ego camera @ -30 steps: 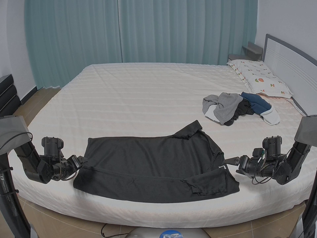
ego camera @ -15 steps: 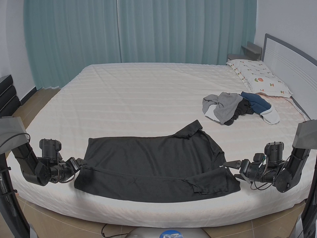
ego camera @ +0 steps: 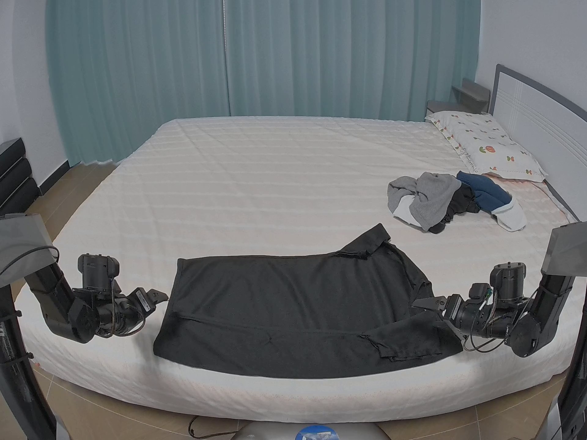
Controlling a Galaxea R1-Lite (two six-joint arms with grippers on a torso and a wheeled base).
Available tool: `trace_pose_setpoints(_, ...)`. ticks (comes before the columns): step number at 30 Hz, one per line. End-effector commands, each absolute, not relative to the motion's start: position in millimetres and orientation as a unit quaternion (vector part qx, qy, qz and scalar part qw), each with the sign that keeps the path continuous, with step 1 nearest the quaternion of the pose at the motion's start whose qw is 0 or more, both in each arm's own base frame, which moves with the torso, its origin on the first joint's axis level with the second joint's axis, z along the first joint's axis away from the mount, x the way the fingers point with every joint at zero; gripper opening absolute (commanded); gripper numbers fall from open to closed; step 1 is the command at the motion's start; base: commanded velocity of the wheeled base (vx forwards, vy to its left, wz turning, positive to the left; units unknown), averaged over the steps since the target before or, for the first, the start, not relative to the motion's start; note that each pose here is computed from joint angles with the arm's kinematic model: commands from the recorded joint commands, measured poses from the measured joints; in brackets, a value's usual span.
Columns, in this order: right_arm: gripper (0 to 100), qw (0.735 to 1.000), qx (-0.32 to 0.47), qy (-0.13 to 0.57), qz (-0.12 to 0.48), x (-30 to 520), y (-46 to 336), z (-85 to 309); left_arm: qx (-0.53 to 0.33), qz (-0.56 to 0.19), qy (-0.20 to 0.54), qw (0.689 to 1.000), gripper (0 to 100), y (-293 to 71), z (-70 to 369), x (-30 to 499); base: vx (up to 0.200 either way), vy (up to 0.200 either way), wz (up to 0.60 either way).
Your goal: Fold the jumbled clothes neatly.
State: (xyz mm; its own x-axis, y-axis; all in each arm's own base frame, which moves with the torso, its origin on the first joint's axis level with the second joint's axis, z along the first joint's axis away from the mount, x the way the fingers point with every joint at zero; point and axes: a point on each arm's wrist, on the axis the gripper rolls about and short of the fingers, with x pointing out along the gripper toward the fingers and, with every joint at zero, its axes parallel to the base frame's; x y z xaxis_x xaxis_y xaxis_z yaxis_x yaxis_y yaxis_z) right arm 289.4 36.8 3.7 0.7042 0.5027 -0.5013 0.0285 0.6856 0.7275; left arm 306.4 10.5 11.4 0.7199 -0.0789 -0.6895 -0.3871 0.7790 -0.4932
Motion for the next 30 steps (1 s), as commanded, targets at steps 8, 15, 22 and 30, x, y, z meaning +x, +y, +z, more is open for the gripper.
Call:
trace_pose_setpoints(8,100,0.846,0.370,0.358,0.141,283.9,36.5,2.2,-0.305,0.049,0.387,0.869,100,-19.8,26.2,340.7,0.000,0.000,0.00)
trace_pose_setpoints(15,100,0.845,0.369,0.360,0.141,283.5,36.5,1.1,-0.305,0.056,0.429,0.849,100,-30.3,11.7,346.7,0.000,0.000,0.00)
trace_pose_setpoints(22,100,0.844,0.367,0.364,0.141,283.8,37.4,-1.3,-0.351,0.072,0.405,0.841,100,-32.7,26.7,346.4,0.000,0.000,0.00)
trace_pose_setpoints(30,100,0.843,0.368,0.367,0.138,283.5,36.5,-3.7,-0.371,0.069,0.390,0.840,100,-45.7,47.7,334.1,0.000,0.000,0.00)
